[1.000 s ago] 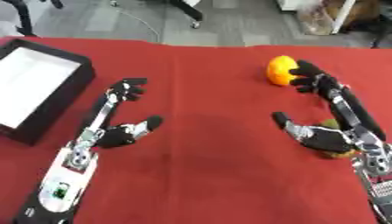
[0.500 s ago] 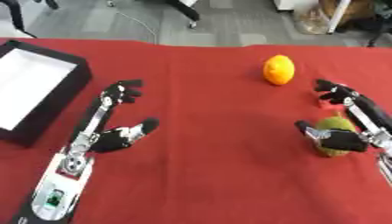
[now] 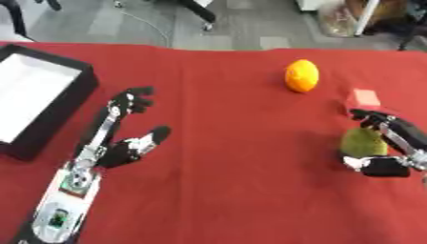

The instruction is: Pick up the objects with one hand, pass them to the other hand, and then place them into the box on the other side of the table.

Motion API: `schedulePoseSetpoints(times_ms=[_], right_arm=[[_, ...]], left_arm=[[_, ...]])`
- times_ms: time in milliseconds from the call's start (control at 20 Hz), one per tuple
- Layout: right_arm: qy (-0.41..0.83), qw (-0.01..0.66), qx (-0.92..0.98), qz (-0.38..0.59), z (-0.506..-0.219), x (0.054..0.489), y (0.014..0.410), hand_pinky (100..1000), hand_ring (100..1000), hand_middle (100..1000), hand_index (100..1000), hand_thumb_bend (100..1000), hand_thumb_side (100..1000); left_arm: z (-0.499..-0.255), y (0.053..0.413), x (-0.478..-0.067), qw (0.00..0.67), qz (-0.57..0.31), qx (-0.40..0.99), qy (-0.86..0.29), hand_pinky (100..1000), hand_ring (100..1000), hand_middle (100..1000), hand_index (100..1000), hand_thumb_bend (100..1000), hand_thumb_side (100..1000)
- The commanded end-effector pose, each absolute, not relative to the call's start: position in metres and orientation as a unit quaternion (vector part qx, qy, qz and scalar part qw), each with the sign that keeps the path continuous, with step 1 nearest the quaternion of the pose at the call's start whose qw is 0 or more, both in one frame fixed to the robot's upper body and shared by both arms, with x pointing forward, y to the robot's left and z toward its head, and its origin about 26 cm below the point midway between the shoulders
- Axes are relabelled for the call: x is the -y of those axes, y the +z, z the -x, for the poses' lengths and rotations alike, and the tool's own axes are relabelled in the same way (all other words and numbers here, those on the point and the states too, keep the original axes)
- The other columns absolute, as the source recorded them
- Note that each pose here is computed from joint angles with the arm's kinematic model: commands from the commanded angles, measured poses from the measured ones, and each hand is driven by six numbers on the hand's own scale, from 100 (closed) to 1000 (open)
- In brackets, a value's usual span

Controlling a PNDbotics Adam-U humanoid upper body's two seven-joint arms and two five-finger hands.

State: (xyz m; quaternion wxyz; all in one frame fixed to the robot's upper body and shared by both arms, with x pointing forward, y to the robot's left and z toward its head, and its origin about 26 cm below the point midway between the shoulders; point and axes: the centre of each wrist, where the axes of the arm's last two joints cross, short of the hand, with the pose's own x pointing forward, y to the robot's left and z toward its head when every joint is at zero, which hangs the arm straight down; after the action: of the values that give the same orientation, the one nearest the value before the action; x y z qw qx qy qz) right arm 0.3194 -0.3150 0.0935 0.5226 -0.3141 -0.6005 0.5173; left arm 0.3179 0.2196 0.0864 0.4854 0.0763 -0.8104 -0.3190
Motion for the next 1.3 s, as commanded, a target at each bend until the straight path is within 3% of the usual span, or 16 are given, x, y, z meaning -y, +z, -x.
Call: schedulePoseSetpoints(times_ms=[50,250,450,600,650,800,900,1050,1300], right_arm=[[0.516,0.524,0.585,0.343,-0.321,0.33,0.1,835,833,846,962,382,440],[0.505,0.53,0.572,0.371,-0.322,0.337,0.094,837,833,840,953,372,426],[0.491,0.533,0.554,0.41,-0.323,0.343,0.09,820,795,795,913,304,347],[0.476,0.532,0.542,0.443,-0.323,0.346,0.087,796,740,717,836,217,234],[0.469,0.531,0.539,0.455,-0.323,0.346,0.087,779,695,635,768,160,172],[0.444,0.524,0.535,0.493,-0.324,0.347,0.088,740,605,476,613,100,102],[0.423,0.515,0.535,0.519,-0.325,0.346,0.09,715,553,388,486,100,100],[0.393,0.5,0.541,0.55,-0.326,0.344,0.094,681,497,308,401,100,100],[0.373,0.463,0.558,0.579,-0.328,0.333,0.105,636,466,248,348,100,100]], left_arm=[[-0.317,0.093,-0.22,0.472,-0.068,0.817,-0.326,815,798,824,908,547,715],[-0.317,0.093,-0.221,0.473,-0.067,0.816,-0.325,815,798,824,908,542,718],[-0.317,0.092,-0.221,0.474,-0.067,0.816,-0.323,815,798,824,909,538,722],[-0.317,0.092,-0.221,0.475,-0.067,0.816,-0.323,816,798,824,909,534,725],[-0.317,0.092,-0.221,0.475,-0.067,0.816,-0.322,815,798,824,909,532,727],[-0.317,0.092,-0.221,0.475,-0.068,0.816,-0.321,815,798,824,910,530,729],[-0.317,0.092,-0.222,0.476,-0.069,0.816,-0.32,815,798,824,910,526,732],[-0.317,0.091,-0.222,0.478,-0.07,0.815,-0.32,815,797,824,910,523,735],[-0.318,0.089,-0.222,0.482,-0.072,0.813,-0.318,815,797,824,910,518,739]])
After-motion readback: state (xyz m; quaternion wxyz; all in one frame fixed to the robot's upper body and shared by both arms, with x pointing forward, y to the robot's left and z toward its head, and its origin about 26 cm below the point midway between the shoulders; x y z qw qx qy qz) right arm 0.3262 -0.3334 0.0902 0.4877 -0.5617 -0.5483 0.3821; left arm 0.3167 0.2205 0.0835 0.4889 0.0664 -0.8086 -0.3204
